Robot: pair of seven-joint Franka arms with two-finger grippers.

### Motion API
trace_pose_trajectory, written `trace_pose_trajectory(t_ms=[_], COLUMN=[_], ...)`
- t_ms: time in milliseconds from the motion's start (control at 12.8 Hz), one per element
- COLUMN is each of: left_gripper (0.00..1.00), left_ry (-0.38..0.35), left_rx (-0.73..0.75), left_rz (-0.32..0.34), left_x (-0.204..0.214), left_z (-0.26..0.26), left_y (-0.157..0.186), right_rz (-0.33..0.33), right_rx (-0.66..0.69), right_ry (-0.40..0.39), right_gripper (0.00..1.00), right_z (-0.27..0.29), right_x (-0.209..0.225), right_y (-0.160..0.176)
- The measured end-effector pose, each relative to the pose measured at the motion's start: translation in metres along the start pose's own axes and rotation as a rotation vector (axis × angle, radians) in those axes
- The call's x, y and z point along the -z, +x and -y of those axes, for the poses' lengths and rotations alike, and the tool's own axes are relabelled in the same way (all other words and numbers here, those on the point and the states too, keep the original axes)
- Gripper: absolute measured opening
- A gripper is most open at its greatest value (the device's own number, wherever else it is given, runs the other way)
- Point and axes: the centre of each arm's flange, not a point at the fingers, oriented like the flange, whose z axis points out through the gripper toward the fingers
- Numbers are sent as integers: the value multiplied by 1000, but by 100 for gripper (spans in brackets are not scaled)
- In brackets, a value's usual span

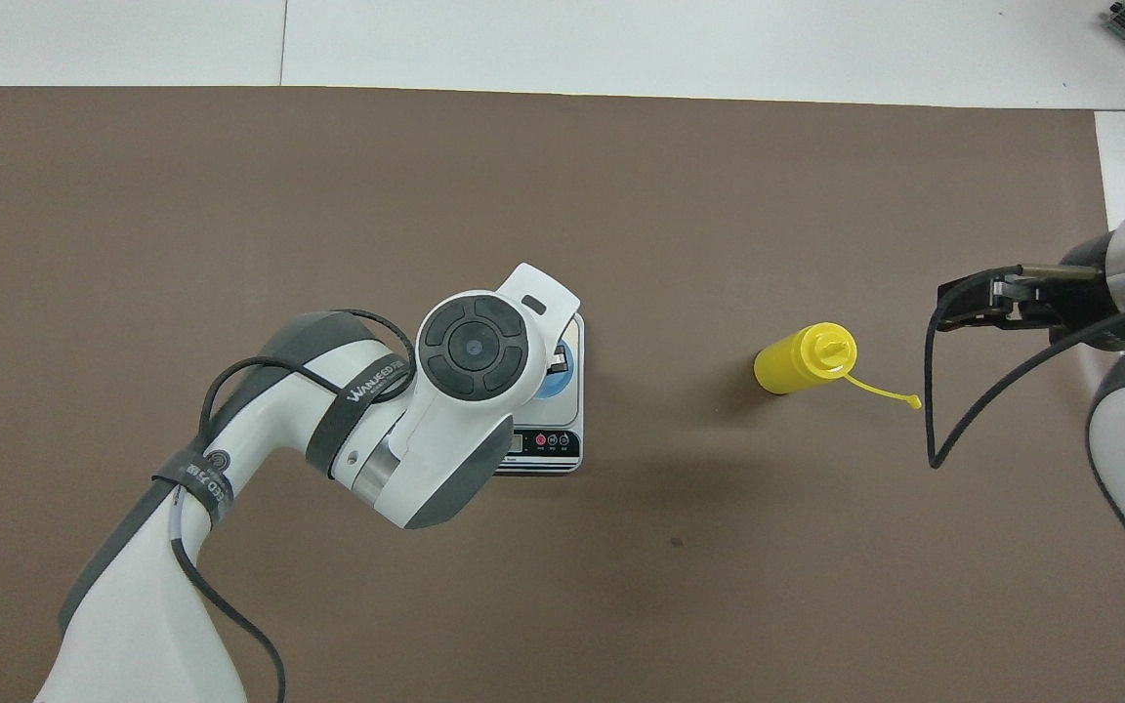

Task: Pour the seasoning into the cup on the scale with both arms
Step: 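Carry the blue cup with the left gripper onto the scale, then release the cup and withdraw the left gripper while the right gripper opens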

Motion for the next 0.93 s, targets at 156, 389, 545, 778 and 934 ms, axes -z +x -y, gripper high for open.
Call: trace_pose_trajectory(t_ms=[156, 389, 545, 778, 934], left_gripper=[4, 12, 34, 72, 98], left_ry=[-4, -8, -8, -19, -9], left_rx=[-1, -2, 3, 27, 25], left_rz=[-3, -7, -11, -54, -65], left_x=[-6, -7, -6, 37, 75], left_z=[1, 2, 4, 27, 60], left_y=[-2, -3, 0, 31, 54], right_rz=[0, 0, 10, 11, 2], right_rx=[-1, 0, 0, -1, -15], right_ry=[0, 0, -2, -2, 0], right_gripper=[100, 100, 100, 100, 100], right_z=[2, 4, 4, 4, 2], right_x=[0, 0, -1, 0, 0], right_y=[0, -1, -2, -2, -1])
